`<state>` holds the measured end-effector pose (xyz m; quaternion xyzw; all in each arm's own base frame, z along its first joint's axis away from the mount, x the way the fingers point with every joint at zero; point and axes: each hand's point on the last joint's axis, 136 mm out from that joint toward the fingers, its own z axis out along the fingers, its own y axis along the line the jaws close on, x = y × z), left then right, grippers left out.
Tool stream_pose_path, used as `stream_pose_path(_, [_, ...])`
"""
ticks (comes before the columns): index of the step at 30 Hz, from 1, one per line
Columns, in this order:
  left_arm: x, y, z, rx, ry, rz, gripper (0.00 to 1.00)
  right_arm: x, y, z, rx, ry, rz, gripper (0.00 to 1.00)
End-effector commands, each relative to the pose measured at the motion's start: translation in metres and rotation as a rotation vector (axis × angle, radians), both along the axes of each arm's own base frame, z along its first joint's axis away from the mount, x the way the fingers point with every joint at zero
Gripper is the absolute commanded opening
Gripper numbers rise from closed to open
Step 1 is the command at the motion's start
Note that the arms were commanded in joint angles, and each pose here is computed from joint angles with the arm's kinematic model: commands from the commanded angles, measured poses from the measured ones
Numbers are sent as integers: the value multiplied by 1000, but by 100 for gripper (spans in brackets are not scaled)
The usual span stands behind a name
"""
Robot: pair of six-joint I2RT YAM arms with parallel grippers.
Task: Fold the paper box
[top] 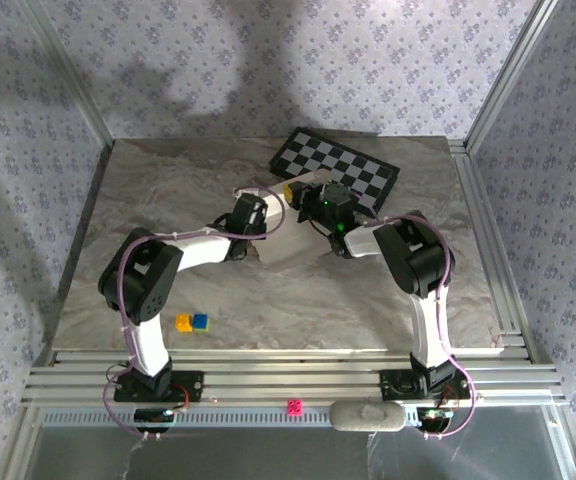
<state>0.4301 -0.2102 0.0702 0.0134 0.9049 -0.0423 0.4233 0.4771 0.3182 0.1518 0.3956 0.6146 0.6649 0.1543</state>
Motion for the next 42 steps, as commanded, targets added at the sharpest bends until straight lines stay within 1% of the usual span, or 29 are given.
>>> stream_pose_path(1, [13,-1,-1,-17,-1,-11,9,-21,20,-11,-16,72,95,0])
stream_pose_path(4, [18,2,-1,-18,-6,7,0,-21,20,-10,-16,74,92,0])
stream_pose_path(8, [19,9,-2,-4,2,54,0,-19,19,-8,-24,76,84,0])
stream_pose_path(15, [13,37,-8,84,86,221,0,-20,16,-9,-48,108,56,0])
stream_pose_path(21, [9,52,-10,156,134,305,0,-24,20,-12,-59,139,52,0])
stream_pose_path(30, [7,61,-10,196,149,339,0,-23,18,-8,-69,151,40,0])
stream_pose_path(36, [4,69,-9,217,147,370,0,-25,17,-14,-81,177,46,0])
stream_pose_path(40, [5,65,-10,183,130,345,0,-26,19,-15,-82,180,56,0])
stream_pose_path(41, [7,62,-9,166,122,330,1,-26,20,-16,-83,181,60,0])
stream_pose_path(42, [8,60,-9,154,117,316,6,-27,20,-17,-84,185,62,0])
